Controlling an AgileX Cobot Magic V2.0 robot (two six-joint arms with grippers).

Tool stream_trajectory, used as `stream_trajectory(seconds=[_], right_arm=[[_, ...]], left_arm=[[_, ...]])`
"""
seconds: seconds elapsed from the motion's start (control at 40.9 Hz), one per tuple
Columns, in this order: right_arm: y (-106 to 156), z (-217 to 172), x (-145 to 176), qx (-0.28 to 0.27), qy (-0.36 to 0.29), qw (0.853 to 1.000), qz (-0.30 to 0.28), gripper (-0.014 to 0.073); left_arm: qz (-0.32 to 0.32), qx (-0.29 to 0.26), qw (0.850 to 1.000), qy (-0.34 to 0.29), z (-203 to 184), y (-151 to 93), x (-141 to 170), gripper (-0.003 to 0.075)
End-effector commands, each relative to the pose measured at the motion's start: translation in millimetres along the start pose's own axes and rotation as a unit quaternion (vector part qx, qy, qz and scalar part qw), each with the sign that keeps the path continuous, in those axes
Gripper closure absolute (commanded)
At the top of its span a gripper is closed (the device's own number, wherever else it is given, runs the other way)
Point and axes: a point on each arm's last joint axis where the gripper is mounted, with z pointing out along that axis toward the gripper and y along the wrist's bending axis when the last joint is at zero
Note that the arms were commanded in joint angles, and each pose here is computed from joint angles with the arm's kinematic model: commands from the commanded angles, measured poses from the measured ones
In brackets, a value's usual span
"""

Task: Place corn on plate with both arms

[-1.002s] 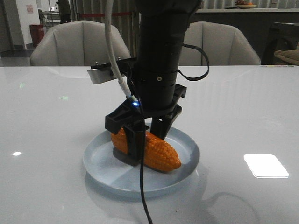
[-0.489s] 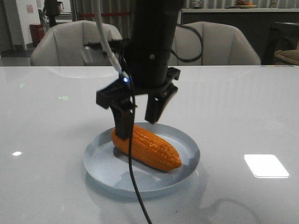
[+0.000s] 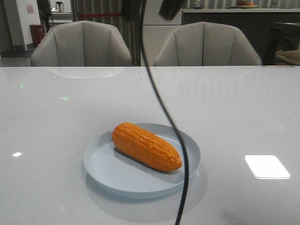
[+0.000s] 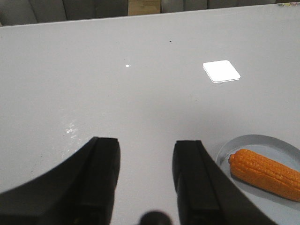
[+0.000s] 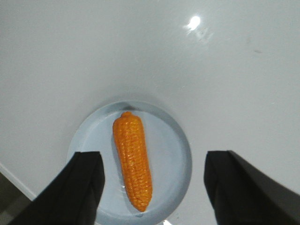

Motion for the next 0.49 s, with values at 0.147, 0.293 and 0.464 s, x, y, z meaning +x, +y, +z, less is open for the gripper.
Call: stream_trajectory(seconds=[0.147,0.293,0.464], right_arm=[[-49,-123,22,0.079,-0.141,0.985,0.056,0.0034],[-69,-143,65,0.128,-0.156,0.976,0.083,0.0034],[-80,-149,125,0.170,-0.183,0.962,0.114,0.0034]], left_arm=[[-0.002,-0.010,0.999,-0.052,-5,2,-15,0.0363],[0.019,-0.017,0.998,-0.050,-5,3,-15,0.0363],[0.025,-0.020,0.998,-0.049,-5,3,-15,0.0363]])
